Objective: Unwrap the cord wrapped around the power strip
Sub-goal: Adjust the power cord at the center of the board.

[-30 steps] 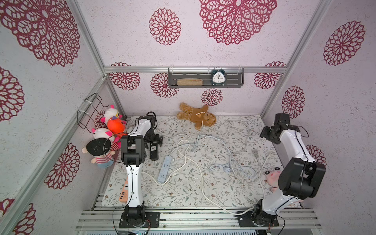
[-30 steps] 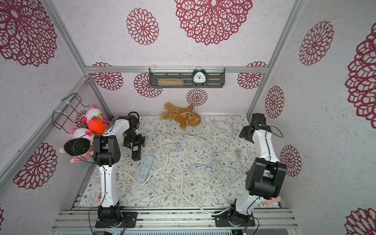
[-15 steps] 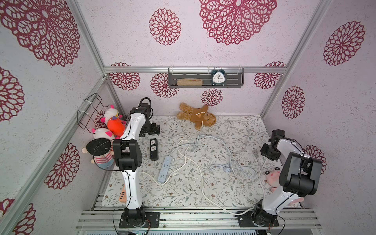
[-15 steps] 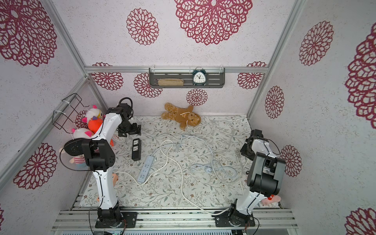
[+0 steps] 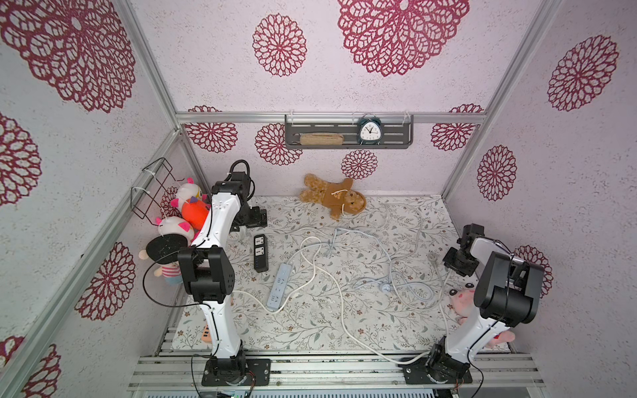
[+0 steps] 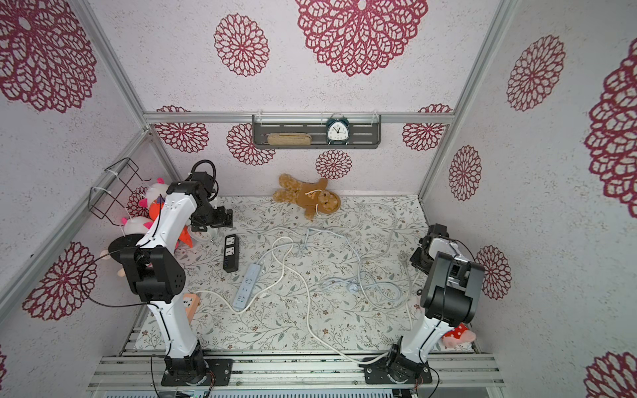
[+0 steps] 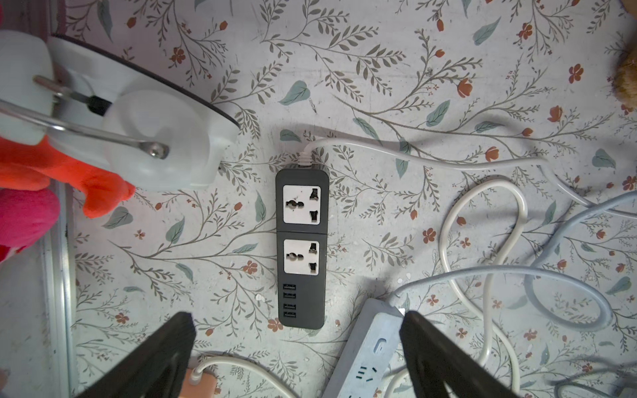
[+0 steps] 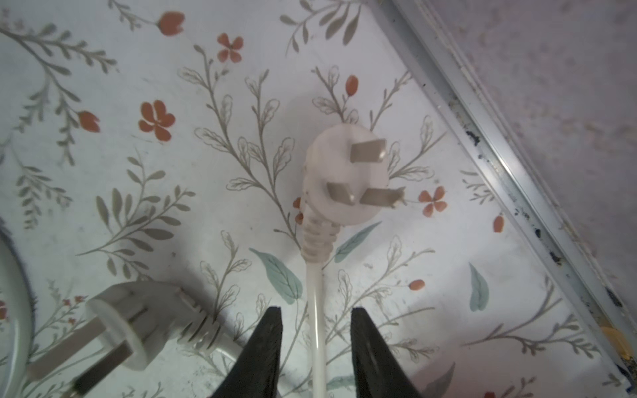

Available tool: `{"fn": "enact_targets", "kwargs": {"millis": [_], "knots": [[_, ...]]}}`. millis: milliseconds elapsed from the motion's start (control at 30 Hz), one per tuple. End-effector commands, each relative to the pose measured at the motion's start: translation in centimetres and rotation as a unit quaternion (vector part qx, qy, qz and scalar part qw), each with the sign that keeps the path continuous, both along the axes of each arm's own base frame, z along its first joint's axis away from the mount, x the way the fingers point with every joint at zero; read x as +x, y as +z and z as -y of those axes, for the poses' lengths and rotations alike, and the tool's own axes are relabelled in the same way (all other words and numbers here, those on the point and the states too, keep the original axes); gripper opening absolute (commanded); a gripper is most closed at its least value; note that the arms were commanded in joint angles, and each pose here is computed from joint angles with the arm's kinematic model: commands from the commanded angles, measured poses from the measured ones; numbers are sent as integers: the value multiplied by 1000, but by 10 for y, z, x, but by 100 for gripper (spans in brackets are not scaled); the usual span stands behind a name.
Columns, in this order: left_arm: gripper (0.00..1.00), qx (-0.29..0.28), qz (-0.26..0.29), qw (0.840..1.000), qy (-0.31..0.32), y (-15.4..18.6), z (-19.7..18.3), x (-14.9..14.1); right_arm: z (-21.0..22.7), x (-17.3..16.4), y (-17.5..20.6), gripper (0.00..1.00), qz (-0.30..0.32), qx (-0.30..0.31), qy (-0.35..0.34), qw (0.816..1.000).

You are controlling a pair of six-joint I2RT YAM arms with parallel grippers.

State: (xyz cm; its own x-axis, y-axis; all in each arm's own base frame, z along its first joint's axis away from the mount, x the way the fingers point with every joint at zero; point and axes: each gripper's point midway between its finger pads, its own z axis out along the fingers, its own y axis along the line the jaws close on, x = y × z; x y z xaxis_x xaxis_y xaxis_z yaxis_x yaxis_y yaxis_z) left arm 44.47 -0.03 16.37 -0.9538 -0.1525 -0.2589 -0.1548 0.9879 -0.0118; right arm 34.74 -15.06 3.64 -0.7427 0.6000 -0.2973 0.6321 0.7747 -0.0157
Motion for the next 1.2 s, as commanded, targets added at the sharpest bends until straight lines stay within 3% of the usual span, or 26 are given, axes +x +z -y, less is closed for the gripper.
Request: {"fn": "enact_targets", "kwargs": {"millis": [0,133,300,433,533,733,900,1033,1167], "knots": [[97,-1,43,999,4,31,2,-4,3,-1,-6,38,-8,-7,4,1000],[97,-8,54,998,4,34,6,-6,5,5,-18,37,-9,-6,4,1000],[97,-9,61,998,9,35,7,-10,6,11,-21,24,-10,-3,5,1000],[97,-8,64,998,10,33,6,-13,9,11,5,6,12,-20,8,1000],[97,-8,65,998,12,33,6,-13,9,18,41,0,41,-29,15,999],[97,-13,74,997,8,37,10,-9,0,45,126,0,129,-35,41,990],[97,-24,77,997,2,38,16,-10,11,87,185,0,217,-59,47,973],[97,-29,78,997,0,39,19,-13,18,129,207,0,268,-60,61,960],[97,-34,83,996,1,39,22,-15,22,177,200,0,297,-47,88,950]]}}
